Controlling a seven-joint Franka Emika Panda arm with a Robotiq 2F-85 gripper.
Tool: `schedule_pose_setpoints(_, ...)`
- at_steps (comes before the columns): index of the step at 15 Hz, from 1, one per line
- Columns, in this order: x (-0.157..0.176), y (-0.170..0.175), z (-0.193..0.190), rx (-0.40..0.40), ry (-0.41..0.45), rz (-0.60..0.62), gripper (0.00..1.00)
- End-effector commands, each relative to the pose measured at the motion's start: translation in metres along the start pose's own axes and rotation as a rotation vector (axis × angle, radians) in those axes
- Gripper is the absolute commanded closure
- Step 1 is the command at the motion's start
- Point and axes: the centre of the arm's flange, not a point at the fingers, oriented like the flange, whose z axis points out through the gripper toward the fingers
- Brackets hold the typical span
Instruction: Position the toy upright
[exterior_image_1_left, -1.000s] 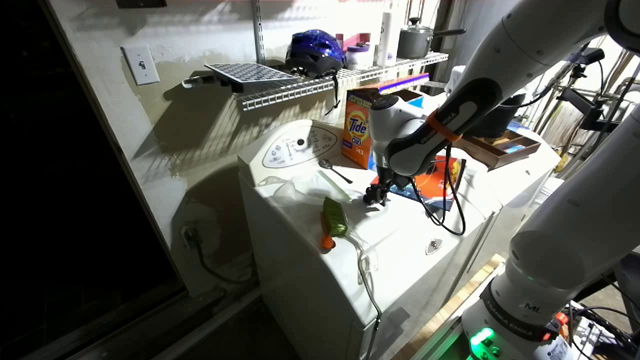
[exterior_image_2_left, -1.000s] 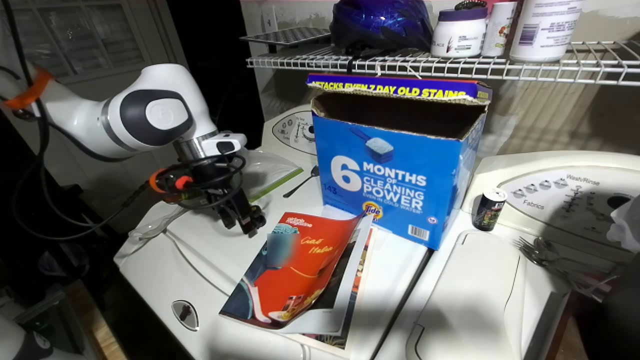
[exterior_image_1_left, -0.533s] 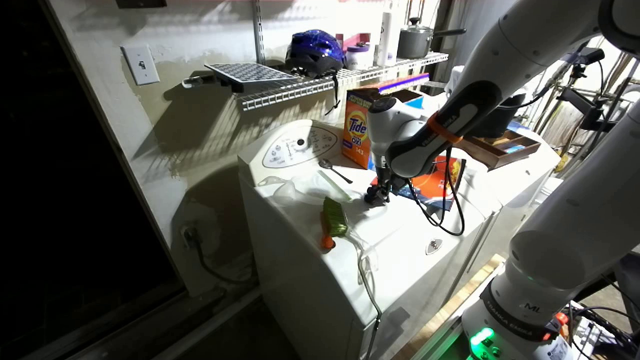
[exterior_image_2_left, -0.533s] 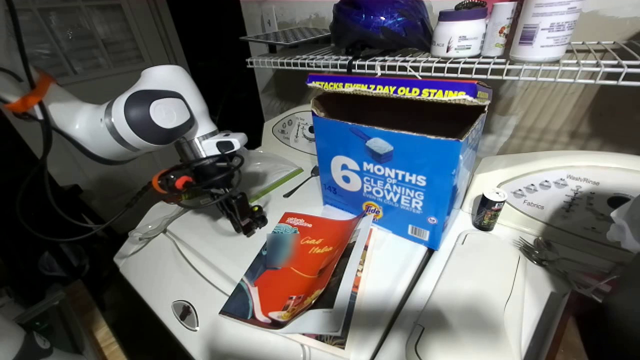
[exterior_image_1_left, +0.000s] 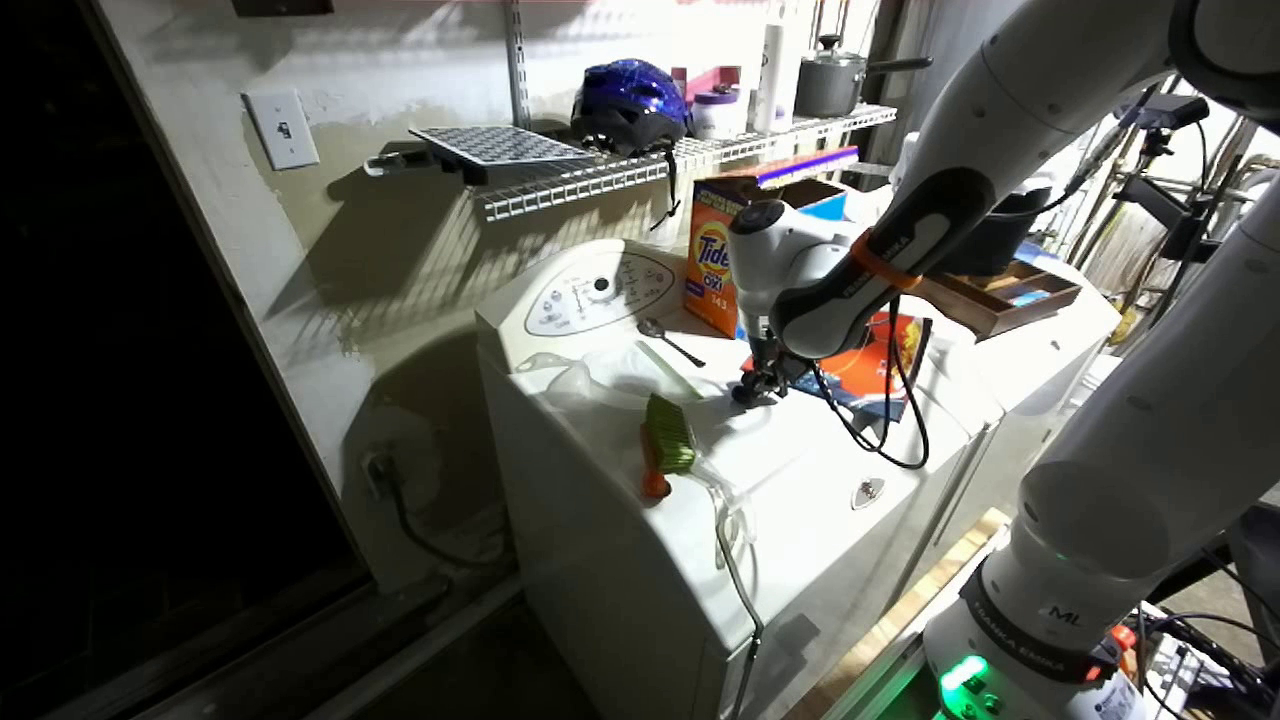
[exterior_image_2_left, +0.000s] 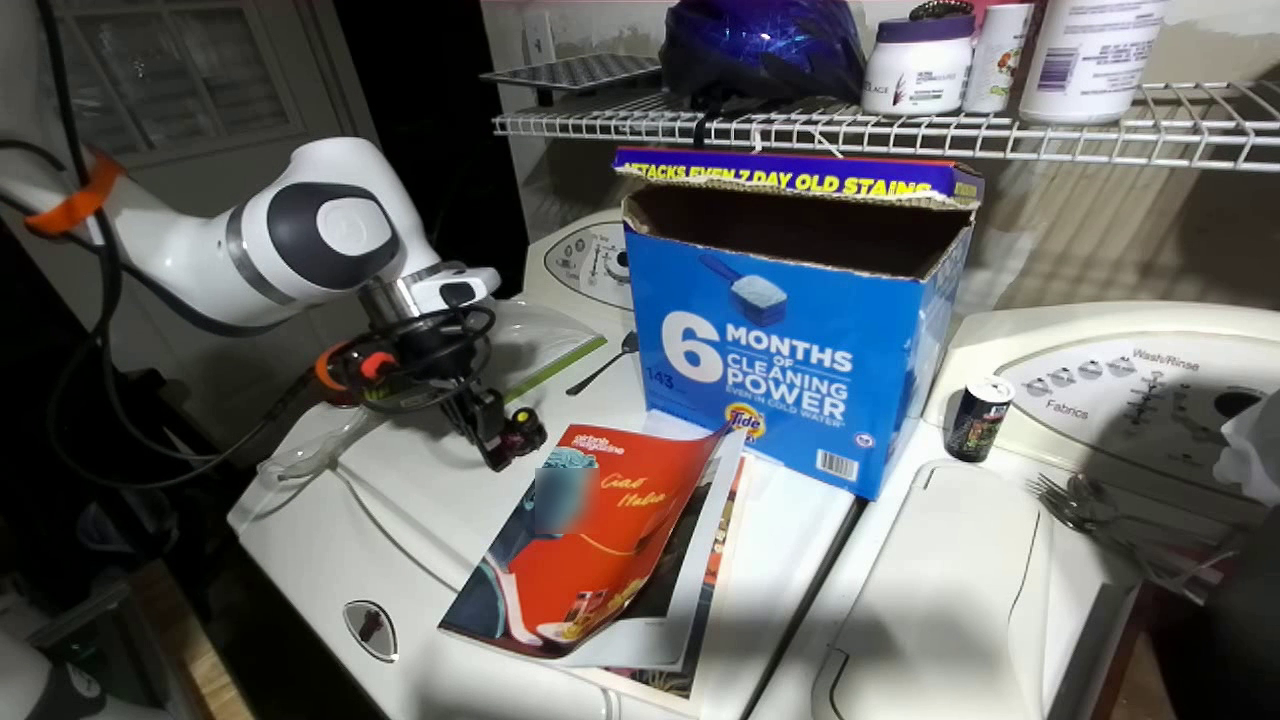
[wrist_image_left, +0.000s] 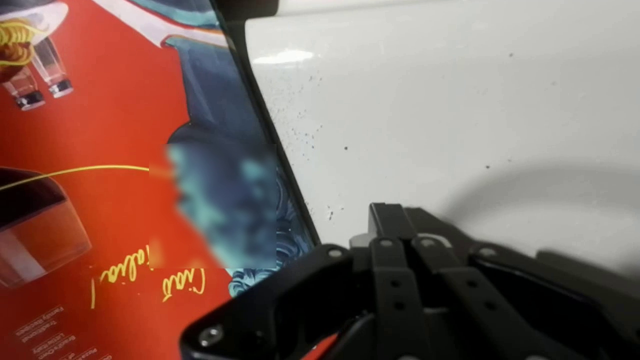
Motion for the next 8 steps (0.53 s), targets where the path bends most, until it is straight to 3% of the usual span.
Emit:
schedule_pose_setpoints(1,0.009,0.0,0.002,-0.025,0.001,-0.014,1.0)
schedule_pose_setpoints(4,0.007,0.008,-0.013,-0.017,-0.008,-0.056,1.0)
schedule_pose_setpoints(8,0.006,0.022,-0.03,0.023,-0.093,-0.225,1.0)
